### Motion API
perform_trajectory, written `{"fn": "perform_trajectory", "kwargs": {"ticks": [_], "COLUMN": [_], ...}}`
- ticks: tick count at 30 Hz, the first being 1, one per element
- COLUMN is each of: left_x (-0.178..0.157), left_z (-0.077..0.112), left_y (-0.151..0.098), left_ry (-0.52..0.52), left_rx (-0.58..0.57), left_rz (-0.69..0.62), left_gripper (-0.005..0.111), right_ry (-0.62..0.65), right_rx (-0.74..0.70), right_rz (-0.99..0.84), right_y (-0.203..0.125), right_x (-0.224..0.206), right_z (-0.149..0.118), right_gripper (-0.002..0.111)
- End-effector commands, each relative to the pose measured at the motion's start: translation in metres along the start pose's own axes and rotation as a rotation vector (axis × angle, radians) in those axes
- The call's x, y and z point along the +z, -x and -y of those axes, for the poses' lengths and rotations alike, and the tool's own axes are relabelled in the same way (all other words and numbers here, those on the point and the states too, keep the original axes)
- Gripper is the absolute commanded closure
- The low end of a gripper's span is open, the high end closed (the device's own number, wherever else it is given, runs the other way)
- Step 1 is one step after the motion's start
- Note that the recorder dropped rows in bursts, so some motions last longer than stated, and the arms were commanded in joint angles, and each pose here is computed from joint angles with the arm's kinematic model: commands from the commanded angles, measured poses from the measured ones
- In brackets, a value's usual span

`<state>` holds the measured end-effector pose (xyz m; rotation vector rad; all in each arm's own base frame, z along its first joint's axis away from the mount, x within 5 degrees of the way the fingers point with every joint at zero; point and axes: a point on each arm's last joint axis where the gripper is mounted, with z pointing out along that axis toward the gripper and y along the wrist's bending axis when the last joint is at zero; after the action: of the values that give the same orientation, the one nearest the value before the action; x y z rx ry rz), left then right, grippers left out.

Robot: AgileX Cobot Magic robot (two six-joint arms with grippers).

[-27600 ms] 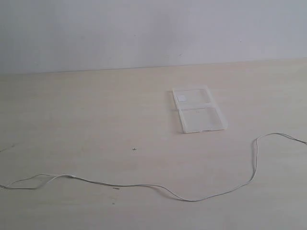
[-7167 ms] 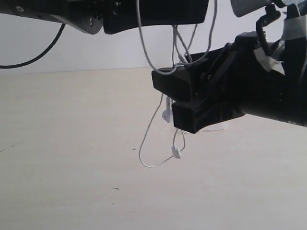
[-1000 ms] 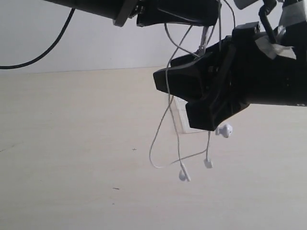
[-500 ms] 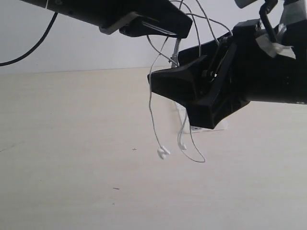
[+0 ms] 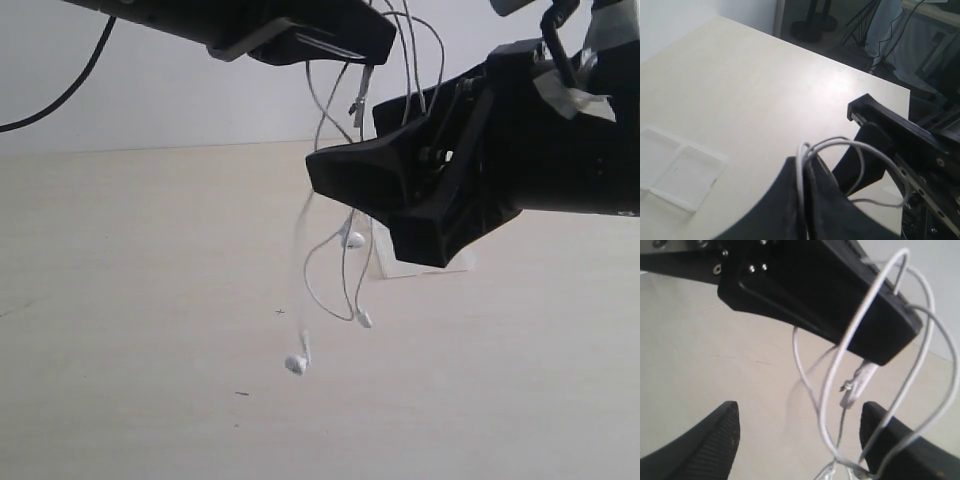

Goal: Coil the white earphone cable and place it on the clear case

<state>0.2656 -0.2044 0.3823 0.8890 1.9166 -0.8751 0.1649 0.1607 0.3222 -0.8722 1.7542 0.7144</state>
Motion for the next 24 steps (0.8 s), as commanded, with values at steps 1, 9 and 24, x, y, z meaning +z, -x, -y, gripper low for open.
{"fn": "perform_trajectory", "kwargs": {"ticks": [1, 9, 24], "left_x": [-0.002, -0.002, -0.012], "left_z": [-0.001, 0.002, -0.001], "left_y": [0.005, 0.008, 0.017], "left_ry": [0.014, -0.024, 0.074], "left_rx": [-0.002, -0.024, 0.018], "left_rz": [0.034, 0.062, 0.14], "left_gripper": [0.107, 0.107, 0.107], "right_ry": [-0.008, -0.05, -0.059], "right_rx": [-0.012, -0.007, 0.027], "right_rz": [0.005, 0.016, 0.02], "right_y": [0.002, 0.003, 0.004], "right_x": [0.0, -0.001, -0.001], "right_z": [0.001, 0.005, 0.006], "right_gripper": [0.042, 0.042, 0.042]}}
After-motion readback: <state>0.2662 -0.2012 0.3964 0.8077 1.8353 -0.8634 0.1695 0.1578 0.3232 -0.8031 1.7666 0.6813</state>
